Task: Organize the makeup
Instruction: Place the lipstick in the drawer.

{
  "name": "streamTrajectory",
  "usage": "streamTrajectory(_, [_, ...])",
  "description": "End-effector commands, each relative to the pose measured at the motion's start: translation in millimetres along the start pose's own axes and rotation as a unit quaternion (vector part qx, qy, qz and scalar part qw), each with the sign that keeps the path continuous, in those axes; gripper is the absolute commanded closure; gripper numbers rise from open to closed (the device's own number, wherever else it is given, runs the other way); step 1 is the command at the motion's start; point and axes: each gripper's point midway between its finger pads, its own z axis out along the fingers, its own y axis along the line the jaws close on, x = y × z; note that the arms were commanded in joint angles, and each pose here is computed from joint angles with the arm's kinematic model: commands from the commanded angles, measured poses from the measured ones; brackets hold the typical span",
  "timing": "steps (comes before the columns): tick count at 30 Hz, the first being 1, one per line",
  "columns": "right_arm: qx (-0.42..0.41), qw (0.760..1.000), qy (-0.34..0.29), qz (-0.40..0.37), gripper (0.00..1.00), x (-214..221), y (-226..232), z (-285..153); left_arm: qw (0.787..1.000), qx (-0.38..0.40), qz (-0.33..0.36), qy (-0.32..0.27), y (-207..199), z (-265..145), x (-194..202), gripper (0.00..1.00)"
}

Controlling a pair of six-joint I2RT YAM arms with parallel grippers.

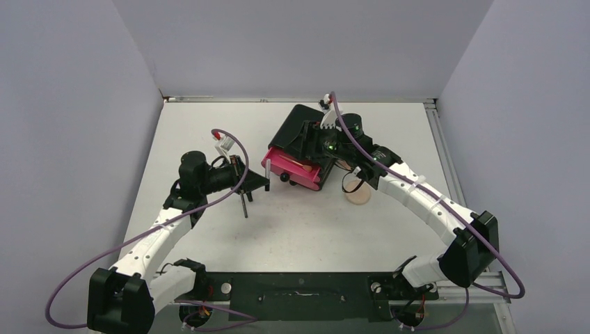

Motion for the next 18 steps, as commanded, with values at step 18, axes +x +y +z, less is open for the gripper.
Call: streamTrajectory(18, [-0.074,0.996,0.042,-0.033,0.54,17,52,30,0.997,0.073,0.015,-0.005,-23,0,-5,1.0])
